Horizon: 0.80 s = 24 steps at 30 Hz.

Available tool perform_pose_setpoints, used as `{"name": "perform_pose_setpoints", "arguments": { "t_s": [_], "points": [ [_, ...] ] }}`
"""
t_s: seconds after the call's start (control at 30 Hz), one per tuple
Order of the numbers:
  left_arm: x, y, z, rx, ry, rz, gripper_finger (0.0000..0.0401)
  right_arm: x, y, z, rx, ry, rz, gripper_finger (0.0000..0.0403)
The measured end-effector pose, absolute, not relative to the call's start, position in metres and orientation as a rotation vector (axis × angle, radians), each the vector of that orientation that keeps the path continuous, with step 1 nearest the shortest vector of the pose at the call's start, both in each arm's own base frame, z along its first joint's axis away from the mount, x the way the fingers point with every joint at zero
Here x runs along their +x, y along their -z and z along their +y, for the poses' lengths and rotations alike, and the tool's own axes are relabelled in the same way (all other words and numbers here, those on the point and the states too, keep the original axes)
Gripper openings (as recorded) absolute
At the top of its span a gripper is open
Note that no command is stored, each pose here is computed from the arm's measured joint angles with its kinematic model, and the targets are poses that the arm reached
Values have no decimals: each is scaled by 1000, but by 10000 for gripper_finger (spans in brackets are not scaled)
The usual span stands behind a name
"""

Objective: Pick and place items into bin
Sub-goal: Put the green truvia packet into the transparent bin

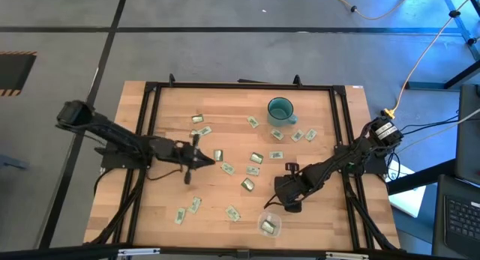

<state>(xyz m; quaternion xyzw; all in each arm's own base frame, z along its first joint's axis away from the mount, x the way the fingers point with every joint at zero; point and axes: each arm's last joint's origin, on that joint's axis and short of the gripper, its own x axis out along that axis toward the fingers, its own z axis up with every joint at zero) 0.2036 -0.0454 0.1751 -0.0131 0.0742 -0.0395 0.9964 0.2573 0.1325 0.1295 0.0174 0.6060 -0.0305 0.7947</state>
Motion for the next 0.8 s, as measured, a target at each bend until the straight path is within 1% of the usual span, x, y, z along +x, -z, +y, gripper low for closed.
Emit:
{"name": "perform_pose_setpoints", "arguments": {
  "t_s": [0.1,0.2,0.33,0.43,0.6,0.8],
  "points": [
    [225,-182,-50,-8,81,154,15,258,-129,130,59,58,1316,89],
    [242,-187,-55,-40,83,157,15,258,-129,130,68,52,1325,89],
    [259,-190,-66,-65,160,163,16,258,-129,130,73,55,1325,89],
    [267,-190,-77,-63,224,175,15,258,-129,130,74,53,1323,89],
    [275,-182,-96,-75,279,211,15,258,-129,130,95,67,1322,87],
    [273,-164,-119,-70,328,278,15,258,-129,130,103,75,1325,62]
  ]
}}
